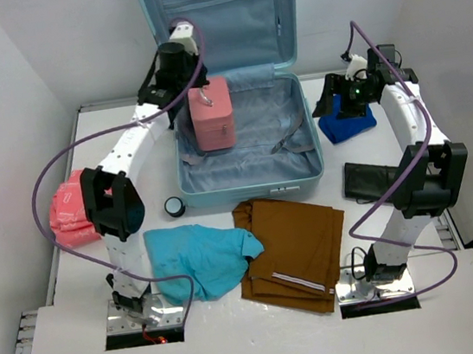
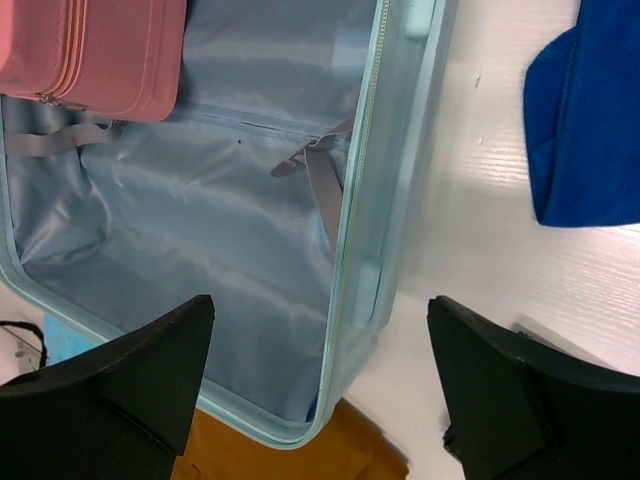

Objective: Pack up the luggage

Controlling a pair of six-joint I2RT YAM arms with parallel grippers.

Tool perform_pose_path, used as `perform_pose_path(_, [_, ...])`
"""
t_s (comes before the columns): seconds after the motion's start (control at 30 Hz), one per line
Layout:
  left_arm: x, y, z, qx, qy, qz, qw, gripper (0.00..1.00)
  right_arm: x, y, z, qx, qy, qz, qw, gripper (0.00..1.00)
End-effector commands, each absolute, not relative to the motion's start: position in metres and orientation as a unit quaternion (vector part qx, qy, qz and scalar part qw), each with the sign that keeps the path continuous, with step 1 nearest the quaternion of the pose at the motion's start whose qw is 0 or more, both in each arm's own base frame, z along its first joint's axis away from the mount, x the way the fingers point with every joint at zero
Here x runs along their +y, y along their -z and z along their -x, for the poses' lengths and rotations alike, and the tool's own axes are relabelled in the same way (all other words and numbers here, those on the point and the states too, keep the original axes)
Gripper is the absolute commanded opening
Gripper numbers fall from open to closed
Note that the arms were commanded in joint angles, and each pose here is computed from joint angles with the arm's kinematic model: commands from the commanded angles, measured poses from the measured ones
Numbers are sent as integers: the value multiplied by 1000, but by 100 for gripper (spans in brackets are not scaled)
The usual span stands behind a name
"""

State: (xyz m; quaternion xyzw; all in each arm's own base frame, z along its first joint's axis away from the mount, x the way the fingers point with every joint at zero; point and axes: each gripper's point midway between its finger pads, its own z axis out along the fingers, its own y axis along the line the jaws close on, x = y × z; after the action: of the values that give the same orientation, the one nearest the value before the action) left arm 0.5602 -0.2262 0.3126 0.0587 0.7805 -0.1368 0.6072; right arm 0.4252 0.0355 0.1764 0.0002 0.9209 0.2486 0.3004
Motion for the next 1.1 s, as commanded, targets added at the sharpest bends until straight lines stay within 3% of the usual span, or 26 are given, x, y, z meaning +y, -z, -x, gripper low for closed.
perform_pose_path(0.0, [-213, -295, -578, 784, 249, -15, 568, 0, 41, -190, -431, 913, -254, 20, 319, 87])
perform_pose_path(0.33, [-212, -250, -588, 782, 357, 10, 511, 0, 46, -187, -427, 912, -265, 28, 312, 86])
perform_pose_path(0.57, [-205, -283, -595, 756, 360, 17, 546, 0, 46, -184, -425, 914, -263, 32, 308, 86])
perform_pose_path(0.8, [-167, -303, -604, 754, 278, 90, 588, 0, 47, -183, -426, 914, -264, 33, 308, 86])
perform_pose_path(1.07, [-207, -341, -582, 703, 416, -8, 576, 0, 51, -179, -426, 915, -263, 39, 303, 86])
